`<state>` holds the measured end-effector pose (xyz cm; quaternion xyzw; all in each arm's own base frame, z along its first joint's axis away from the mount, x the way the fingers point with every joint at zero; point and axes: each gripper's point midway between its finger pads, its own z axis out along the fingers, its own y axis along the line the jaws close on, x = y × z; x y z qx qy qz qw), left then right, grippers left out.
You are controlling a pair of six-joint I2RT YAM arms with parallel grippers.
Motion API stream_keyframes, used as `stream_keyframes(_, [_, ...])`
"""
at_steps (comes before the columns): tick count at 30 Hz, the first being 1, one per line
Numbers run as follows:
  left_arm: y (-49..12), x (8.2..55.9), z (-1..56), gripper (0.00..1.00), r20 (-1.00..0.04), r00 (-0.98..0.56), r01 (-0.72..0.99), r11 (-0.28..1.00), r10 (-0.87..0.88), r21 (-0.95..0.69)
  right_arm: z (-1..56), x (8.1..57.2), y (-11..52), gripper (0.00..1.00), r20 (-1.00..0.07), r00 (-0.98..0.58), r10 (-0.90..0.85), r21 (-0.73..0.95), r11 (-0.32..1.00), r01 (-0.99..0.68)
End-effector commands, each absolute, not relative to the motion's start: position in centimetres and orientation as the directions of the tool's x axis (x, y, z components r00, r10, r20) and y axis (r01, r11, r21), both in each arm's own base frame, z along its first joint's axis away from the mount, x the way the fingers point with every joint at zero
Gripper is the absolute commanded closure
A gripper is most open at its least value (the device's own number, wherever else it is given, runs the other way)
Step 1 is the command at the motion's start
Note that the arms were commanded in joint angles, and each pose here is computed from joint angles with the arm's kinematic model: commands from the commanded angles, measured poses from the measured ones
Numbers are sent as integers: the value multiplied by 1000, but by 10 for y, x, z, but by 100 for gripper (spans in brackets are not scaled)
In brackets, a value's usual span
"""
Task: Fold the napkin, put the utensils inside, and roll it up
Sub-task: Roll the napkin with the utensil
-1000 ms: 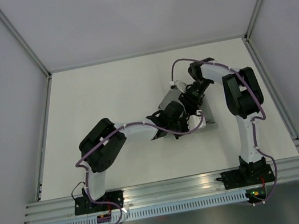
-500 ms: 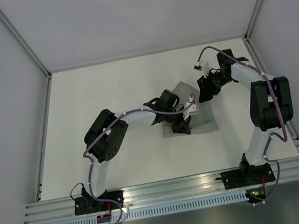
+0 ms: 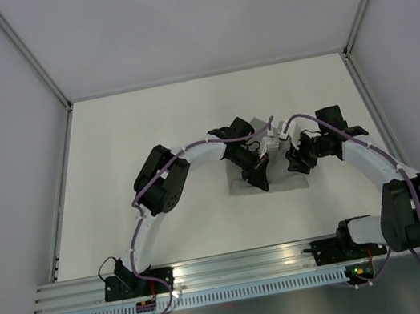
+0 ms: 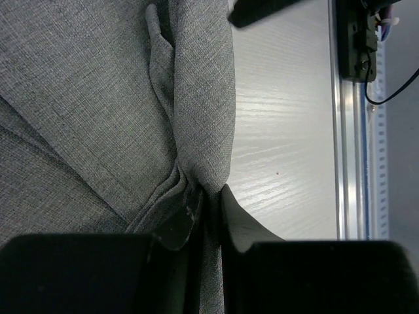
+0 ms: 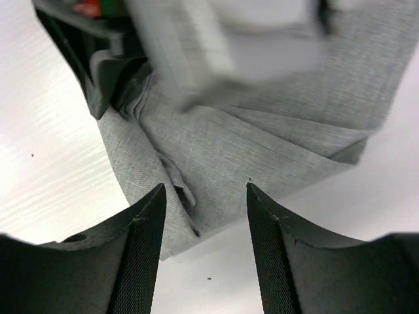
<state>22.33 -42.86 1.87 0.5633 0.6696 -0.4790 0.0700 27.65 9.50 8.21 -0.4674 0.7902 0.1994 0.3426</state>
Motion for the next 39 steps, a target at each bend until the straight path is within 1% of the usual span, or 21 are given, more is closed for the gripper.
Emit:
stream_keyframes(1, [-382, 185, -41, 98, -305, -459, 701, 130, 834, -701, 88, 274, 117, 41, -740, -99, -666, -179, 336, -925])
stream_keyframes(2, [-382, 185, -42, 98, -299, -466, 695, 136, 833, -706, 78, 267, 117, 42, -720, -103, -687, -183, 331, -926])
stream_keyframes(6, [-382, 188, -42, 98, -288, -481, 683, 148, 828, -715, 71, 255, 133, 40, -697, -34, -716, -239, 277, -931])
stream_keyframes(9, [-382, 189, -45, 98, -275, -490, 677, 162, 827, -718, 64, 243, 147, 40, -681, -7, -733, -228, 221, -948])
stream_keyframes(19, [-382, 193, -49, 98, -258, -505, 671, 186, 824, -718, 39, 221, 172, 39, -618, 39, -785, -211, 118, -970])
stream_keyframes(26, [-383, 197, -50, 96, -267, -504, 684, 191, 821, -704, 22, 209, 183, 40, -595, 45, -803, -185, 81, -979])
stream_keyframes(28, [-384, 200, -48, 93, -277, -504, 691, 190, 818, -698, 17, 208, 184, 43, -585, 38, -810, -177, 81, -981])
stream_keyframes(29, [-383, 199, -49, 91, -276, -506, 692, 194, 817, -695, 16, 209, 184, 47, -581, 37, -813, -176, 81, -981])
stream_keyframes(31, [-386, 203, -46, 86, -300, -504, 706, 187, 810, -683, 10, 208, 182, 52, -567, 24, -823, -163, 84, -983])
stream_keyframes(32, [-385, 202, -46, 80, -300, -509, 705, 191, 807, -683, 9, 208, 181, 57, -564, 19, -825, -160, 86, -983])
stream_keyframes(34, [-390, 208, -37, 75, -338, -509, 722, 179, 792, -668, 5, 207, 180, 64, -557, 11, -830, -149, 87, -985])
stream_keyframes(35, [-389, 207, -35, 71, -345, -512, 721, 176, 787, -670, 3, 206, 180, 70, -555, 7, -832, -143, 88, -986])
stream_keyframes(39, [-395, 215, -17, 67, -406, -523, 736, 157, 750, -659, -3, 202, 177, 80, -540, -6, -841, -119, 84, -989])
